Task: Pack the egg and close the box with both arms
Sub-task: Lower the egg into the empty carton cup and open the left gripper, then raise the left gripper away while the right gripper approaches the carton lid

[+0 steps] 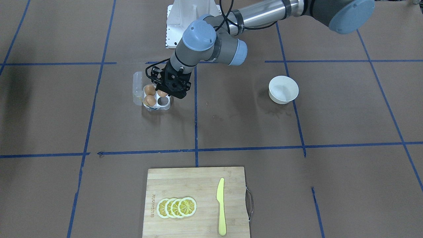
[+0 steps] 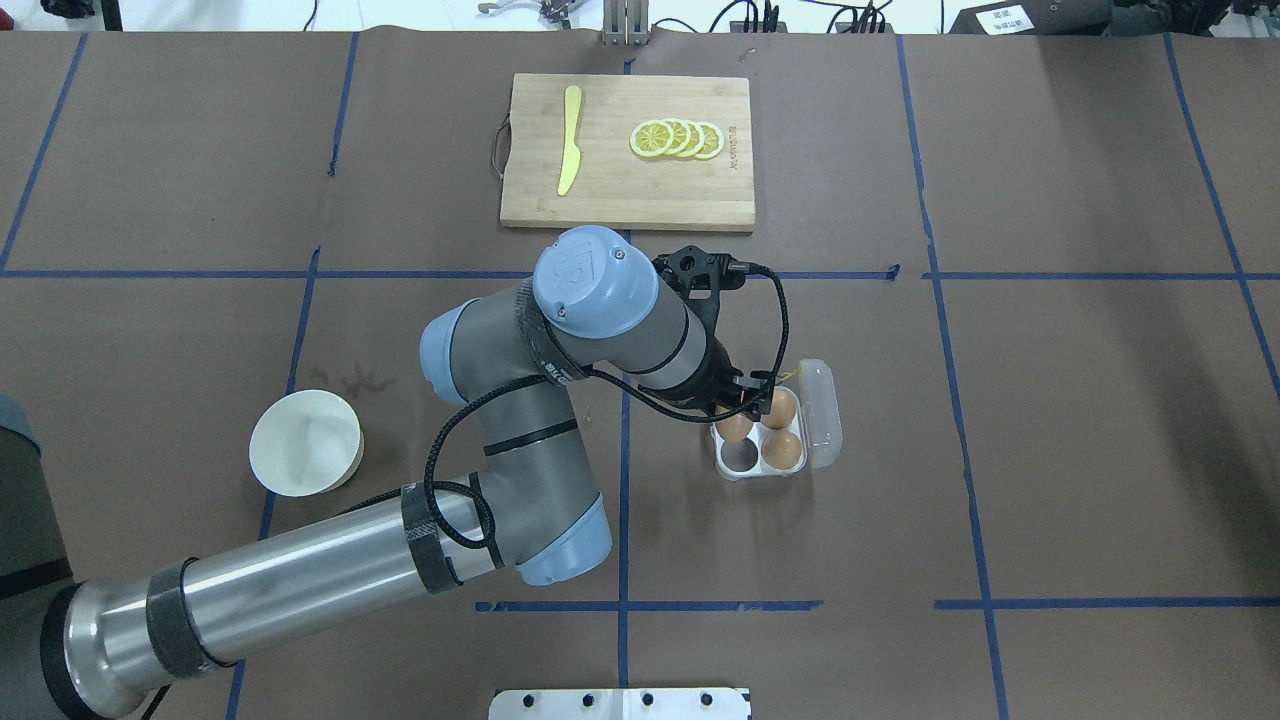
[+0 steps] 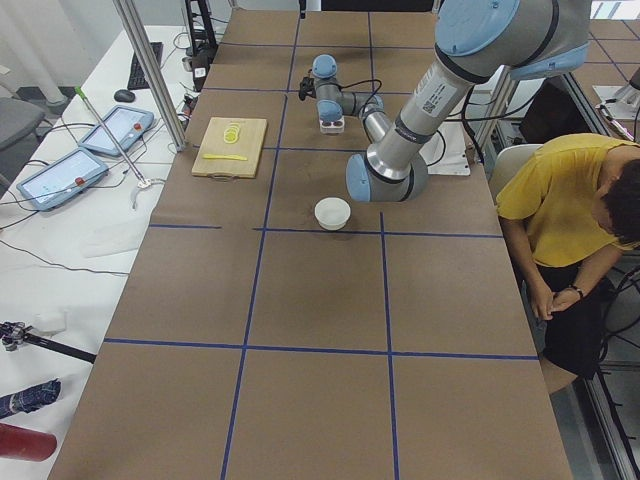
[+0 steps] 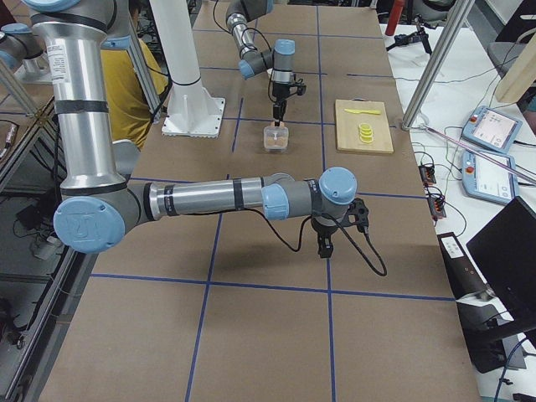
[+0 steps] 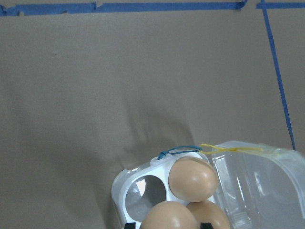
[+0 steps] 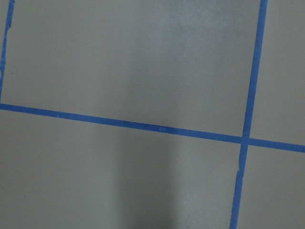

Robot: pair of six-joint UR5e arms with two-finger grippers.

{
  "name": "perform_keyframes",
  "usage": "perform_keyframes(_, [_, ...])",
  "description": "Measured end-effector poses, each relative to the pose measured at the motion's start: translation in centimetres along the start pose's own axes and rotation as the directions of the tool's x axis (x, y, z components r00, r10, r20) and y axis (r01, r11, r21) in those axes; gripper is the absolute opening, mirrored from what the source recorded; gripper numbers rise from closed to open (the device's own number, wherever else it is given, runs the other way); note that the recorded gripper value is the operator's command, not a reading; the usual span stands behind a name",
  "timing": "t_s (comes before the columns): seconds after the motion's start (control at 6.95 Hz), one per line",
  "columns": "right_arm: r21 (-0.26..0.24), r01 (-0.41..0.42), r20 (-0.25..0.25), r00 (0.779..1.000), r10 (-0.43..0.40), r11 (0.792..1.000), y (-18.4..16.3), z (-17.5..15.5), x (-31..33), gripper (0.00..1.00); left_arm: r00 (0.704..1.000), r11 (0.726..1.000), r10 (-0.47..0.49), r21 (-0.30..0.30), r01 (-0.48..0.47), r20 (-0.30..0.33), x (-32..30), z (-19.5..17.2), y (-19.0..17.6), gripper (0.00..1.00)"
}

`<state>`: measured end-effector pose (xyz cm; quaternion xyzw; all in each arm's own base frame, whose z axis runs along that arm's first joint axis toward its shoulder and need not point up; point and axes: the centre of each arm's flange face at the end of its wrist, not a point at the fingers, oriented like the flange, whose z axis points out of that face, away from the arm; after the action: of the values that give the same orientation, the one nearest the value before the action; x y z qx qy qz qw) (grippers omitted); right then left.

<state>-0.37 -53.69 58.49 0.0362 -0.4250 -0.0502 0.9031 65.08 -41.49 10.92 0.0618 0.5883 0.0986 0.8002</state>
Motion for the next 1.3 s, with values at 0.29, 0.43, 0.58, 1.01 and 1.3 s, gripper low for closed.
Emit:
perform_keyframes(0.29, [-0.002,-0.001,0.003,1.0,0.001,1.0,0.0,0.1,0.0,1.0,1.0,1.0,-0.015,-0.012,0.015,-0.003,0.5,0.6,0.9,0.0])
perform_keyframes(0.43, [-0.002,-0.002,0.003,1.0,0.002,1.0,0.0,0.1,0.0,1.0,1.0,0.999,-0.028,-0.016,0.028,-0.004,0.6,0.8,1.2,0.0])
perform_keyframes(0.58, [-0.002,-0.002,0.003,1.0,0.002,1.0,0.0,0.1,0.1,1.0,0.999,0.999,-0.044,-0.017,0.044,-0.005,0.7,0.8,1.3,0.0])
perform_keyframes(1.01, [-0.002,-0.002,0.004,1.0,0.002,1.0,0.0,0.1,0.1,1.0,0.998,0.998,-0.064,-0.02,0.064,-0.008,0.9,0.8,1.5,0.84])
perform_keyframes(1.3, [-0.002,-0.002,0.004,1.0,0.002,1.0,0.0,0.1,0.1,1.0,0.998,0.998,-0.06,-0.02,0.059,-0.007,0.8,0.8,1.6,0.99])
